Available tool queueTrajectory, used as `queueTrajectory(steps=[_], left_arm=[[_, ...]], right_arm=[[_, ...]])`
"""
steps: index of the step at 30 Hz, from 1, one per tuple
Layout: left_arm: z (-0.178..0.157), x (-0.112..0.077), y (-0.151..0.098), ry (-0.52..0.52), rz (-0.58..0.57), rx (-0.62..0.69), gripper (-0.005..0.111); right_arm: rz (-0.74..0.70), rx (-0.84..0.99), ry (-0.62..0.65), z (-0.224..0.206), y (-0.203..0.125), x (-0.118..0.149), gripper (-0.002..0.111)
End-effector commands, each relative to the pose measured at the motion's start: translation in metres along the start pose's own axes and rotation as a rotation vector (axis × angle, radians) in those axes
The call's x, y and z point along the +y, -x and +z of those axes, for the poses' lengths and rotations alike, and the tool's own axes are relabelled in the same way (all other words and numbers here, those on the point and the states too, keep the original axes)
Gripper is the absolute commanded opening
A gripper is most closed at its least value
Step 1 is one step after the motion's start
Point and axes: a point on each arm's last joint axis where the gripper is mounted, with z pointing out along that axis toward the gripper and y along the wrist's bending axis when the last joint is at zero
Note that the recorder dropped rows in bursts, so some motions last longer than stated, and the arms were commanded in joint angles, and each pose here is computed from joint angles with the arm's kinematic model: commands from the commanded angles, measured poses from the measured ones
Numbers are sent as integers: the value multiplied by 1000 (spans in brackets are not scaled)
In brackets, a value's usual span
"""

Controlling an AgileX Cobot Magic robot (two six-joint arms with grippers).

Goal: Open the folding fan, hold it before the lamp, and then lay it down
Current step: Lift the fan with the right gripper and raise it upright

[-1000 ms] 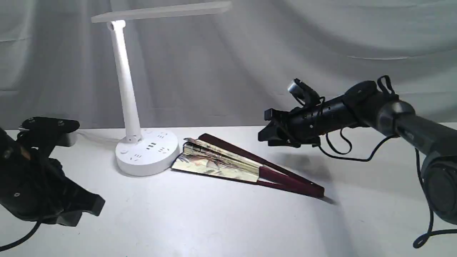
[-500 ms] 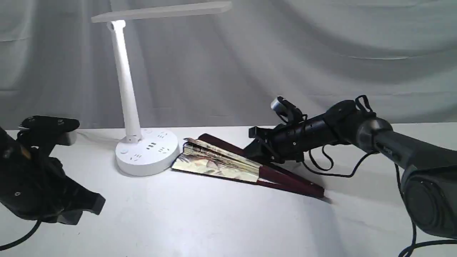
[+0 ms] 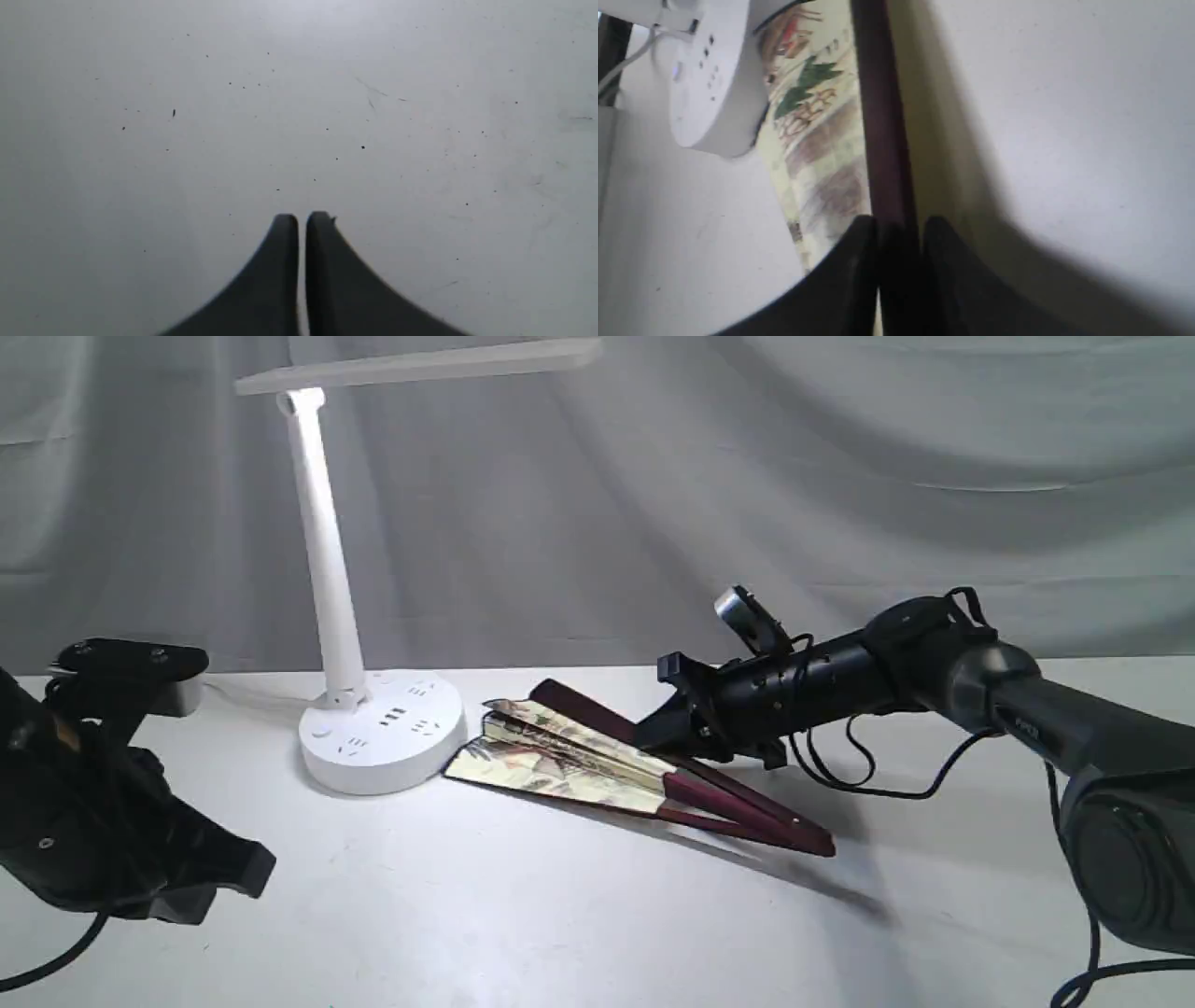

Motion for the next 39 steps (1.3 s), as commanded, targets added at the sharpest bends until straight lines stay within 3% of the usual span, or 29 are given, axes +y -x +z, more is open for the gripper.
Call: queueTrajectory(steps=[1, 9, 15, 20, 30, 35, 39], left_arm=[[-2, -1, 3, -2, 3, -20, 0], [-2, -1, 3, -2, 3, -20, 0], [-2, -1, 3, -2, 3, -20, 0], [-2, -1, 4, -1, 5, -29, 0], [-3, -1, 14, 5, -4, -145, 0], [-3, -6, 19, -59, -94, -195, 0], [-5, -8, 24, -78, -54, -252, 0]], right_arm=[[23, -13, 27, -7, 3, -1, 3], [45, 7, 47, -22, 4, -11, 0], [102, 43, 147, -41, 4, -16, 0], [172, -46, 241, -60, 15, -22, 0], [263, -103, 313, -71, 22, -23, 0], [312, -104, 330, -72, 23, -22, 0], [373, -97, 339, -72, 24, -21, 0]])
